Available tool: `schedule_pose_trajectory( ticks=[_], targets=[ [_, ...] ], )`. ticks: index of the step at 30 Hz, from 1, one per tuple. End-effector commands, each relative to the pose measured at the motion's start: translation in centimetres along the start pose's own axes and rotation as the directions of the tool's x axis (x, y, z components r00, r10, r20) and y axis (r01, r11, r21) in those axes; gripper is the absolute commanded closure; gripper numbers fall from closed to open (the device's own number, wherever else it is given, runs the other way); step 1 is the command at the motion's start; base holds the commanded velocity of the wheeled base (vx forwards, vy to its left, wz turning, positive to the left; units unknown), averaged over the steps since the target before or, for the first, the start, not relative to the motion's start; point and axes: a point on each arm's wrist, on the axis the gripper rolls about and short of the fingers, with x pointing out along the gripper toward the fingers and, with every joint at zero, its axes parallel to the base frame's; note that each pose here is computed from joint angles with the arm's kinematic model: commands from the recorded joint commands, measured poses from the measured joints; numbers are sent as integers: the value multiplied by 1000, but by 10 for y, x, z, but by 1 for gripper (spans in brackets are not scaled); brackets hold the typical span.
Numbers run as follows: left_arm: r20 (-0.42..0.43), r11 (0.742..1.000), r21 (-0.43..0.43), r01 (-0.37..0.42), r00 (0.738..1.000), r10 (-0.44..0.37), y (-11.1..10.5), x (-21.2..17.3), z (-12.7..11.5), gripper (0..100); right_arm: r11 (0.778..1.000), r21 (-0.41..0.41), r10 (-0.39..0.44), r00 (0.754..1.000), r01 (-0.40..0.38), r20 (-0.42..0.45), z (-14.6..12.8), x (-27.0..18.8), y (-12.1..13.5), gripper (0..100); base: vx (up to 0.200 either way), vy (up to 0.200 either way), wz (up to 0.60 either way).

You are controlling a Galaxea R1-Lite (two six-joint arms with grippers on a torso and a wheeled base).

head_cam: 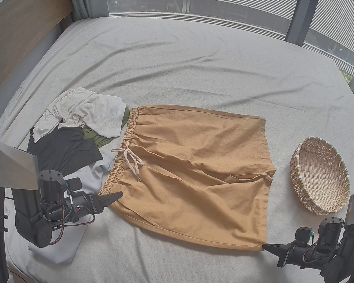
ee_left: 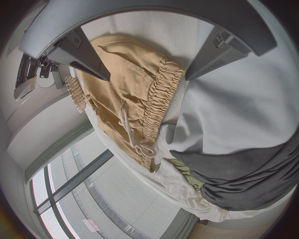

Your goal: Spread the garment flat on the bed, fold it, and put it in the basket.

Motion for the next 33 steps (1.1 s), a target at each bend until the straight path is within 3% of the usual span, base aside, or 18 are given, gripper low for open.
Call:
schedule_pose_trajectory(
  ticks=[1,5,6,24,33],
  targets=[
    [6,1000,-3,-3,1000,3,1,1,1,0,1000,8,1,1000,-1,-14,-3,-1,1,100,0,0,0],
    [2,1000,-4,-5,1000,5,2,1,0,0,1000,12,2,1000,-2,-20,-4,-1,1,100,0,0,0],
    [2,1000,-4,-5,1000,5,2,2,-1,0,1000,13,3,1000,-3,-21,-4,1,0,0,0,0,0],
    [12,1000,-2,-7,1000,7,1,-1,2,0,994,94,67,993,-58,-98,-18,23,-3,0,0,0,0],
    [13,1000,-2,-6,1000,6,1,0,2,0,990,116,93,994,-86,-64,-11,30,-6,0,0,0,0]
  ],
)
